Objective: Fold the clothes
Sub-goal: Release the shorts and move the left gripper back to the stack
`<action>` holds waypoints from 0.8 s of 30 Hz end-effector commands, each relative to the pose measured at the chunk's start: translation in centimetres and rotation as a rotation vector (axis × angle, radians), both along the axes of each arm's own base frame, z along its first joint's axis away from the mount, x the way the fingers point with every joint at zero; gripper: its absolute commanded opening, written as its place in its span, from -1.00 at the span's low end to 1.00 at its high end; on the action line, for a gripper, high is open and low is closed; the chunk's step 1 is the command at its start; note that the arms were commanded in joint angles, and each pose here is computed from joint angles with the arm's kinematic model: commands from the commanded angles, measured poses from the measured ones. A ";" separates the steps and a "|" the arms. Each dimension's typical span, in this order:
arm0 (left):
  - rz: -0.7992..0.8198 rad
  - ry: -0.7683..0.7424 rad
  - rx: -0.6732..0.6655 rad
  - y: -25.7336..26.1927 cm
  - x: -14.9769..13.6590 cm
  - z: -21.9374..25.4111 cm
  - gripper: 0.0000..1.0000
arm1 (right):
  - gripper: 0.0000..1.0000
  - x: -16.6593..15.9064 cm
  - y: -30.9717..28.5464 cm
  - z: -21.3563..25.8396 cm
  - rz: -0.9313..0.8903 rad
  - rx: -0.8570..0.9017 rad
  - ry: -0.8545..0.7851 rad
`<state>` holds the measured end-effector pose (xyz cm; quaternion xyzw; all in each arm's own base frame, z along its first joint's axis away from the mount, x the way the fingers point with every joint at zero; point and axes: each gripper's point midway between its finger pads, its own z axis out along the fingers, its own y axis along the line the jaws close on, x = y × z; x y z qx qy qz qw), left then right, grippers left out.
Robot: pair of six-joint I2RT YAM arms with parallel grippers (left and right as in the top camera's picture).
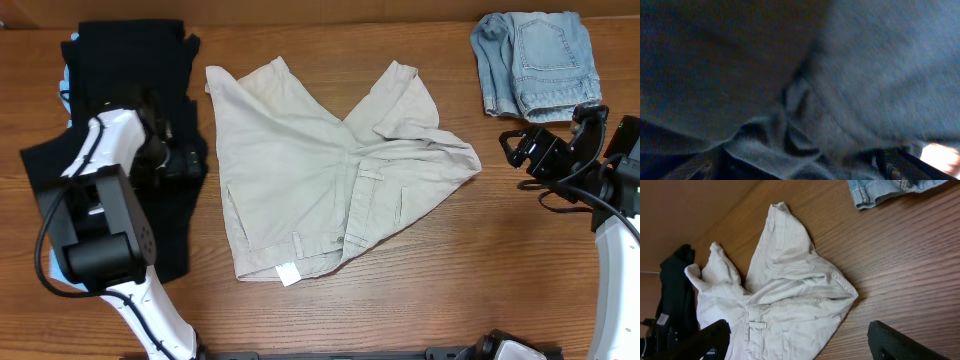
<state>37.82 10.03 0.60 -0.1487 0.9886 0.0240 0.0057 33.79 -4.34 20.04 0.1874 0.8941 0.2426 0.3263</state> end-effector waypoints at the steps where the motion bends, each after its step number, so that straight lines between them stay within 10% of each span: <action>1: 0.035 0.034 0.123 4.7 -1.5 0.0 0.99 | 0.83 0.3 -0.3 2.0 0.001 -0.029 -0.059; 14: 0.189 0.091 0.139 8.7 -4.2 1.1 0.99 | 0.83 0.3 -0.2 2.0 0.001 -0.028 -0.058; 24: 0.048 -0.101 -0.029 4.0 1.9 12.5 1.00 | 0.82 0.4 5.5 2.0 0.156 -0.007 -0.045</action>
